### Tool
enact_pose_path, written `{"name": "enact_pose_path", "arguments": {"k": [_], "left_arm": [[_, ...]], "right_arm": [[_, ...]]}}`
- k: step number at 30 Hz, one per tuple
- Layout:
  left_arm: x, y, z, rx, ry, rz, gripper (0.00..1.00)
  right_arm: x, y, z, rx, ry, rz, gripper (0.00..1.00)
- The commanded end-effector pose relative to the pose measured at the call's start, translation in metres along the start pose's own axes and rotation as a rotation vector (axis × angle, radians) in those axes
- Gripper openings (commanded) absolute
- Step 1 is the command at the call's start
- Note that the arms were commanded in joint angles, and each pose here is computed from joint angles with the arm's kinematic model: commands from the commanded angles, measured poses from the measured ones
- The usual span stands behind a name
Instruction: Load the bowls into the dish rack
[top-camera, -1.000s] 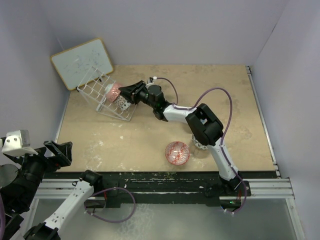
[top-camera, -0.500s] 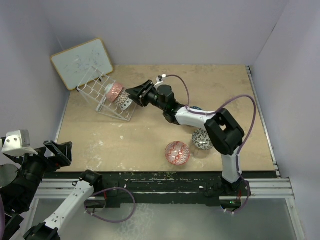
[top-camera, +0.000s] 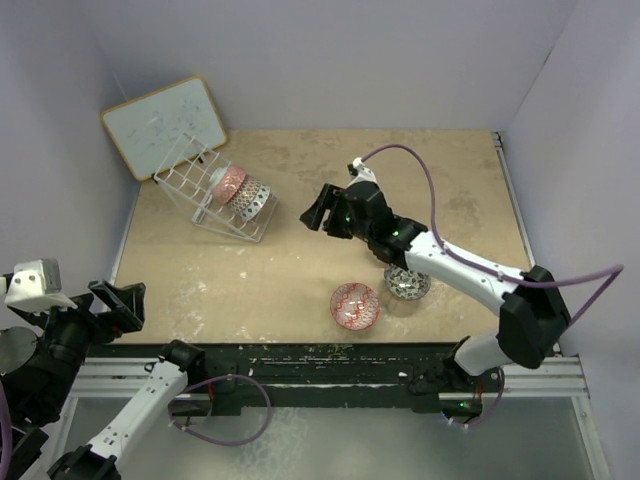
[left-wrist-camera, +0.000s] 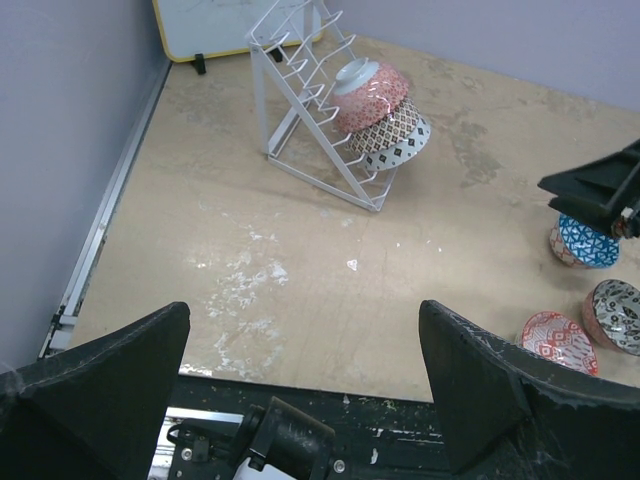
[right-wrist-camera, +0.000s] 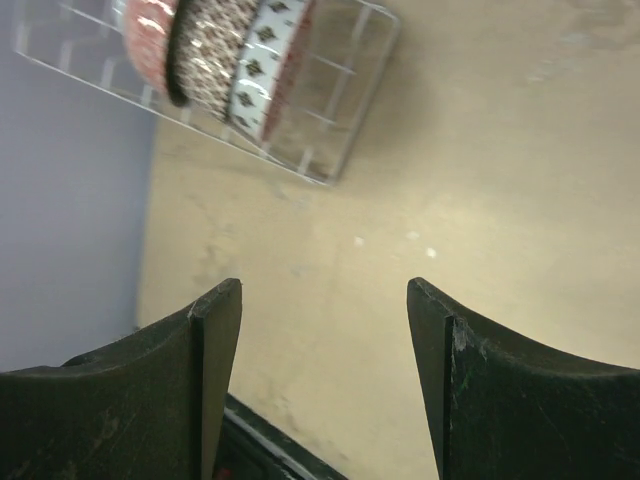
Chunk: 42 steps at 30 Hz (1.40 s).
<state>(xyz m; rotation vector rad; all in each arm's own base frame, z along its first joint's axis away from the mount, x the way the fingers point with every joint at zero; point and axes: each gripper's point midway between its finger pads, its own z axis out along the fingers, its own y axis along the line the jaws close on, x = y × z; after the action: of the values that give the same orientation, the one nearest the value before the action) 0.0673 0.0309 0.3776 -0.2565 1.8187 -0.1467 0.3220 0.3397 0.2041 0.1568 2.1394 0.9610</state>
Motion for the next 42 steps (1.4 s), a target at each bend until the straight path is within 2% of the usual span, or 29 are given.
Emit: {"name": "enact_pose_path", "arguments": {"k": [1,8,16,20,22,29,34,39,42], "left_arm": [[-0.009,-0.006,0.007,0.009,-0.024,-0.002,0.99],[-0.004,-0.011,0.012,0.022,-0.009,-0.004,0.99],[-0.002,-0.009,0.008,0.023,-0.004,-0.014,0.99],[0.000,-0.007,0.006,0.022,-0.006,-0.021,0.99],[0.002,-0.006,0.005,0.020,-0.004,-0.020,0.99],[0.004,-0.002,0.003,0.008,-0.004,-0.014,0.99],[0.005,0.001,0.001,0.001,-0.010,-0.016,0.99],[0.007,0.003,0.000,-0.006,-0.009,-0.015,0.99],[0.008,0.004,0.000,-0.004,-0.009,-0.015,0.99]], "right_arm": [[0.025,-0.059,-0.047,0.299,0.072,-0.282,0.70],[0.102,-0.088,-0.082,0.480,0.279,-0.455,0.68],[0.146,-0.097,-0.100,0.563,0.369,-0.569,0.63],[0.164,-0.107,-0.103,0.600,0.412,-0.604,0.56],[0.174,-0.110,-0.101,0.611,0.433,-0.620,0.55],[0.183,-0.108,-0.094,0.643,0.433,-0.667,0.47],[0.184,-0.111,-0.093,0.671,0.434,-0.688,0.31],[0.183,-0.116,-0.095,0.704,0.434,-0.710,0.25],[0.185,-0.119,-0.094,0.708,0.439,-0.712,0.18]]}}
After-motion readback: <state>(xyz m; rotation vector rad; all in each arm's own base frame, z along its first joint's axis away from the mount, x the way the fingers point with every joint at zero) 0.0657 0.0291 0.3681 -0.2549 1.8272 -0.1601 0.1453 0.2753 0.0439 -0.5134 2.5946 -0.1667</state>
